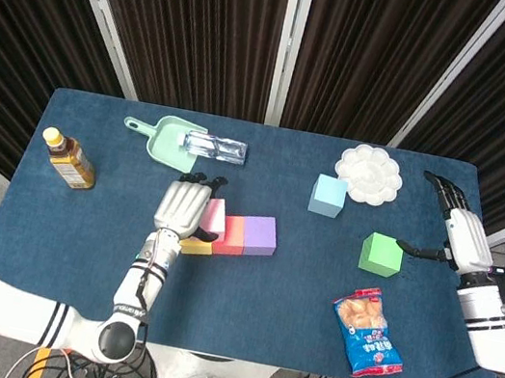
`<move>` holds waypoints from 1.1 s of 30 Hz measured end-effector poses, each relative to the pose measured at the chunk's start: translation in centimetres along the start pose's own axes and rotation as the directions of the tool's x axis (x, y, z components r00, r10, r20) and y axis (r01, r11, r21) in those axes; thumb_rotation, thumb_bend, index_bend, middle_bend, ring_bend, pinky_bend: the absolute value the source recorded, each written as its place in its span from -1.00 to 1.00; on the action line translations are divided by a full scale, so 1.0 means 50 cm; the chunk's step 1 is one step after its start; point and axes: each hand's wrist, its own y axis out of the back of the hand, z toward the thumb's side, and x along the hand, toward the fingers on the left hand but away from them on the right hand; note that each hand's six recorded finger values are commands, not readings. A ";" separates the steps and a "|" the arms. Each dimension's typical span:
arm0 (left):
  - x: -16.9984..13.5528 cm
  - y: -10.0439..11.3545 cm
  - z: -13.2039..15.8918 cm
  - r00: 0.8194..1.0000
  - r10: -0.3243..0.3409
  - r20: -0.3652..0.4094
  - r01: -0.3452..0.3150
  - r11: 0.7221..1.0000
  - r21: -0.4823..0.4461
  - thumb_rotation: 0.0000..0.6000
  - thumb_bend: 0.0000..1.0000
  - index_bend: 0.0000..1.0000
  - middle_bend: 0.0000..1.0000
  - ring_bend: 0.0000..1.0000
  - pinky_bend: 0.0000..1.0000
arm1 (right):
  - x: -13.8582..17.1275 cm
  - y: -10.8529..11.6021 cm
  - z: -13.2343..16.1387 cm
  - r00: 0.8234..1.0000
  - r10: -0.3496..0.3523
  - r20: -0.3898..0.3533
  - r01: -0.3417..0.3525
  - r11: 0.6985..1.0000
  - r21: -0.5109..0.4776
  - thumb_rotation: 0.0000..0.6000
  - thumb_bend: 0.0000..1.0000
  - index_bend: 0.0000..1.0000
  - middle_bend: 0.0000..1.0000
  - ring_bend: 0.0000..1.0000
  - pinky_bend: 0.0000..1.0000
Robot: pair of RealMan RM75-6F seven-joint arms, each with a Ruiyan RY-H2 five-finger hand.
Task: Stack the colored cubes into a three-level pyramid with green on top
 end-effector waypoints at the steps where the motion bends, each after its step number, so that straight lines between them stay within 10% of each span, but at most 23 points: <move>1: 0.001 -0.001 -0.002 1.000 0.001 -0.004 -0.001 1.000 -0.001 1.00 -0.75 -0.62 -0.01 -0.66 -0.61 | 0.000 0.000 -0.001 1.000 0.000 0.001 0.000 1.000 0.001 1.00 -1.00 -1.00 -0.83 -1.00 -1.00; 33: -0.001 -0.022 -0.007 0.999 -0.022 -0.050 0.021 1.000 -0.014 1.00 -0.75 -0.62 0.02 -0.63 -0.61 | -0.003 -0.017 -0.022 0.999 0.029 0.033 -0.029 1.000 0.008 1.00 -1.00 -1.00 -0.83 -1.00 -1.00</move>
